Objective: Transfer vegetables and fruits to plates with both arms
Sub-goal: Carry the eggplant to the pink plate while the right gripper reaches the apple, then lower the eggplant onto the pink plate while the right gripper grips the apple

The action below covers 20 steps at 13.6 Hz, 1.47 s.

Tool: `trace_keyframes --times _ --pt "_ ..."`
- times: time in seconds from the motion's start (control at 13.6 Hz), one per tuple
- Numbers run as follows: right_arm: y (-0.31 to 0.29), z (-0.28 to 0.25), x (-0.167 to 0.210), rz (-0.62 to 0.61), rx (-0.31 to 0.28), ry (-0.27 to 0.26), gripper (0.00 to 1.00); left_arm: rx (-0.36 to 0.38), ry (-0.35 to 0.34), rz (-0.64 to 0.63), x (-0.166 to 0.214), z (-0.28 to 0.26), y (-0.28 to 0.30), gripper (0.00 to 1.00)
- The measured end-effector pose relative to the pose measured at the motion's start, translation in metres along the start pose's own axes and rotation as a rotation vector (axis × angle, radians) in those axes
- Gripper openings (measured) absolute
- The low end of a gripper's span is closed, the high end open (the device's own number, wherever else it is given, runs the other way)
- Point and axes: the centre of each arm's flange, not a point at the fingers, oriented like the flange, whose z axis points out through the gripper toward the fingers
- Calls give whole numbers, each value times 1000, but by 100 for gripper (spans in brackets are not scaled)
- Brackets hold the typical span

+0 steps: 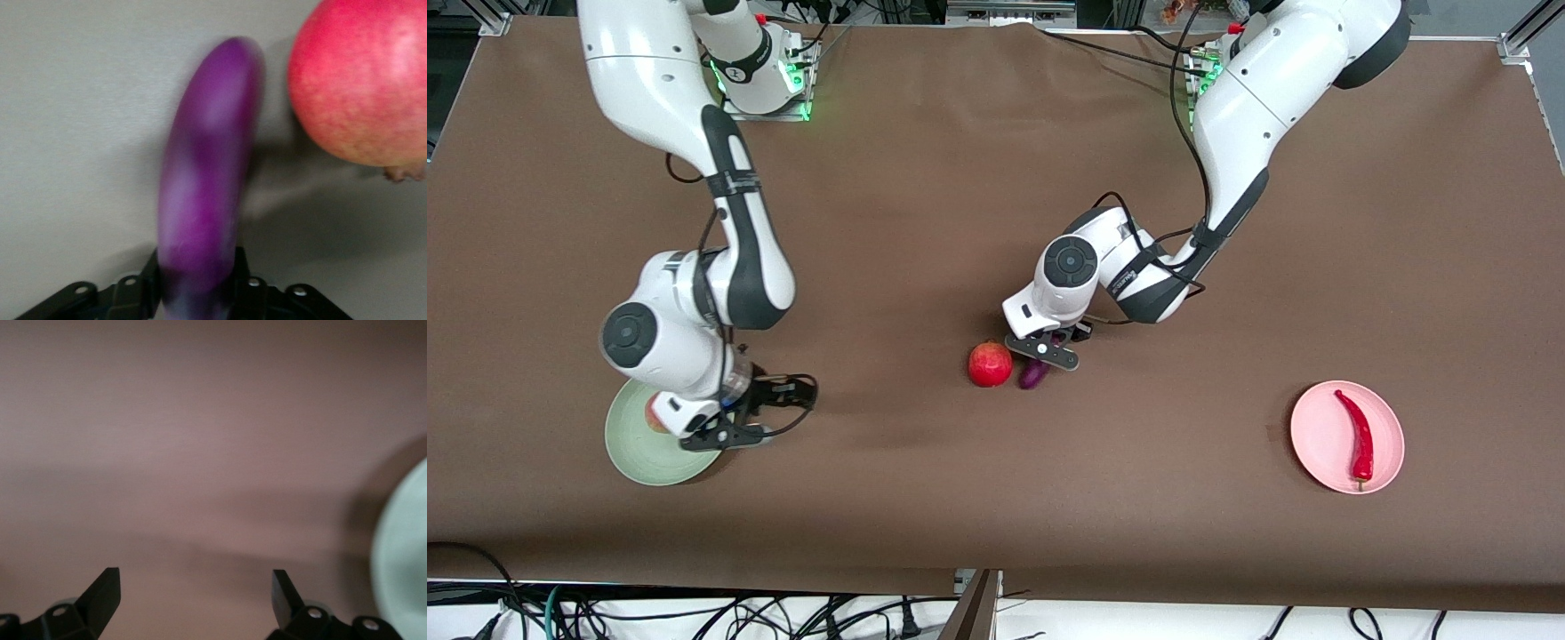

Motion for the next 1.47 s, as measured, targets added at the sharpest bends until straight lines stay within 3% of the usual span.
trace_keyframes --times 0.22,0.37,0.59,0.73,1.03,1.17,1.47 --pt "-54 6 -11 75 133 -2 100 73 -52 -35 2 -33 -28 39" --pt "-99 7 -18 107 181 43 100 119 -55 -80 7 -74 -60 38" --pt "-186 24 -46 185 200 140 100 151 -32 -164 17 -131 -158 35" --pt "-229 49 -69 191 198 191 100 148 -30 -194 18 -145 -257 35" --pt "-249 84 -89 167 176 228 100 116 -16 -169 -5 -136 -424 35" --pt "-251 88 -92 161 173 227 100 108 8 -162 -12 -117 -464 35" --pt "-266 92 -103 136 174 218 100 100 39 -157 -12 -83 -485 35"
